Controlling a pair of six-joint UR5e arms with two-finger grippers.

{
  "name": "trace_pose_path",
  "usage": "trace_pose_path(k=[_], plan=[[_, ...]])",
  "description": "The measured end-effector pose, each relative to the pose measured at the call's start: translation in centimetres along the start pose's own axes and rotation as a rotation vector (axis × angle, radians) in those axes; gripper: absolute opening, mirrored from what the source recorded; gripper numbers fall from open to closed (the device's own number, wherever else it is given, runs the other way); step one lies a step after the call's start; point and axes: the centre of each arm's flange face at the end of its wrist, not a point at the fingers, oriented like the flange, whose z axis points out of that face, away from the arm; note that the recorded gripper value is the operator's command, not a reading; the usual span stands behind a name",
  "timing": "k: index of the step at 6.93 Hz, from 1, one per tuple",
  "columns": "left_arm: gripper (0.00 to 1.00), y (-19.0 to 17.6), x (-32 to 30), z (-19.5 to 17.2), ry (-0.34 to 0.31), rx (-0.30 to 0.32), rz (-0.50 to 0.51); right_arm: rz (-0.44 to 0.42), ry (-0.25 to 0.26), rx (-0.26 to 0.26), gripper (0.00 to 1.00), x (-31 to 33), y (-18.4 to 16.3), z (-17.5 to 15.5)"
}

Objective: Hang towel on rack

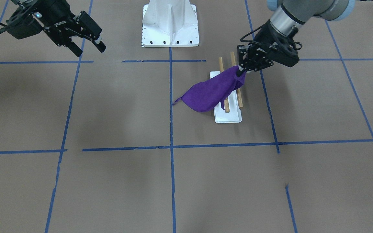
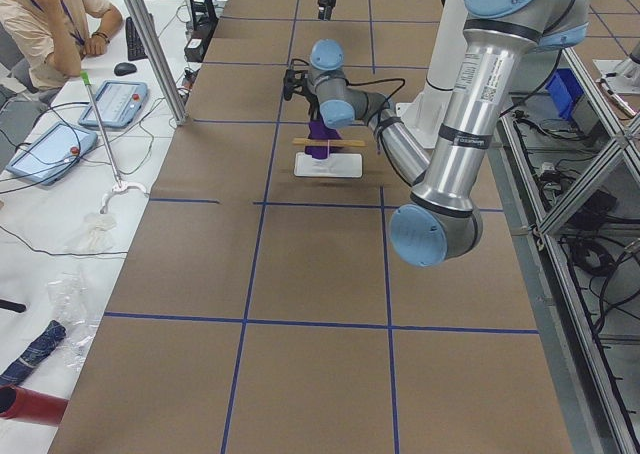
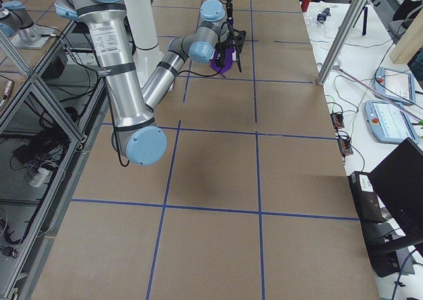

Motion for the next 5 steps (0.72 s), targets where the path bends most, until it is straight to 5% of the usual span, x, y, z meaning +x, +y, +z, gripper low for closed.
trace_pose_path(k=[4,5], plan=[[0.02,-0.5,-11.7,1.5,-0.080,0.022,0.150,-0.042,0.042,0.039,1.00,2.8,-2.0,-0.4],[0.99,-0.6,-12.4,2.0,-0.088,0.019,0.152,-0.043,0.044,0.042,1.00,2.9,-2.2,-0.5]])
